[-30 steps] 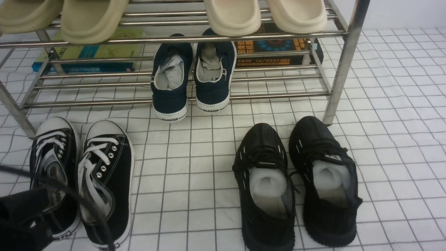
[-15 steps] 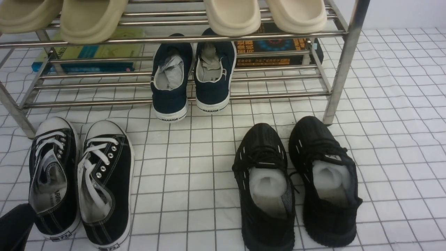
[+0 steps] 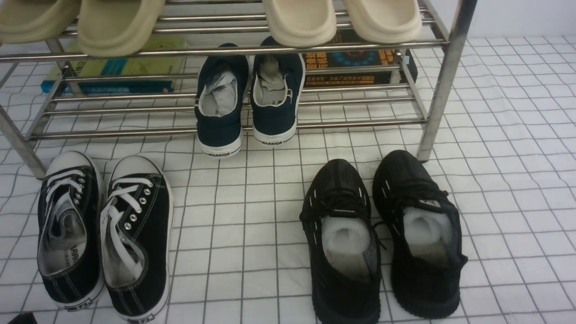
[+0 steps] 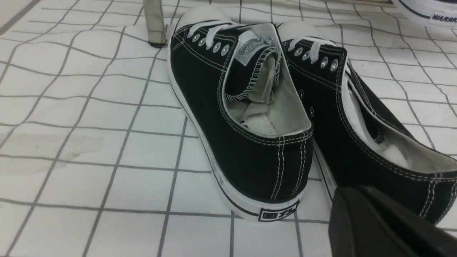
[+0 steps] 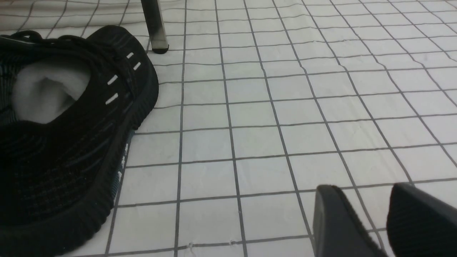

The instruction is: Take the shoes off the shelf with your hand from the white checkered tablecloth.

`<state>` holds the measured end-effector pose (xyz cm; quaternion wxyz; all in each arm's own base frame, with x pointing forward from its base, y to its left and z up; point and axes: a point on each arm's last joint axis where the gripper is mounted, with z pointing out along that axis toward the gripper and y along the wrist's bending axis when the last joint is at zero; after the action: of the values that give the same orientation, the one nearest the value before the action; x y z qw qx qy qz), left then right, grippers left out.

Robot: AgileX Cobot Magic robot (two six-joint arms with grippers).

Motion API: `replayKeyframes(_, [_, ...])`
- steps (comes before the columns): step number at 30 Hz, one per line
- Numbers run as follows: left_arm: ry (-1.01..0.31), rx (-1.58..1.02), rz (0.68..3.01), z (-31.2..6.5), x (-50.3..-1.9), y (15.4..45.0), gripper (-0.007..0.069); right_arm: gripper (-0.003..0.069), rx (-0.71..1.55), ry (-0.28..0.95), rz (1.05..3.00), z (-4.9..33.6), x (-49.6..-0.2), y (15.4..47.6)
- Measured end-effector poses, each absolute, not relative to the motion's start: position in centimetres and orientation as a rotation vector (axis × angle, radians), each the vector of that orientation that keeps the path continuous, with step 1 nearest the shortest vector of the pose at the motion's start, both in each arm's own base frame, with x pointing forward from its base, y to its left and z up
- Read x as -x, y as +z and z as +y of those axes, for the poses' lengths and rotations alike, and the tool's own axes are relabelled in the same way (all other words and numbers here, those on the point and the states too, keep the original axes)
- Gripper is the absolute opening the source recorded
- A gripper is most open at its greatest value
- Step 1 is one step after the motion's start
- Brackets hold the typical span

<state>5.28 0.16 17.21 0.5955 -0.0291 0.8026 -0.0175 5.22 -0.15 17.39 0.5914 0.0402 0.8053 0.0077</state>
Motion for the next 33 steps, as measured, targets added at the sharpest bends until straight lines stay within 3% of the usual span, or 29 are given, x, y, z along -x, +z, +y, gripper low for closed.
replayKeyframes(33, [-0.063,0.025,1.873,-0.02,-5.25,17.17,0.0041,0.0239,-0.094,0.018,1.873,-0.15,-5.22,17.39])
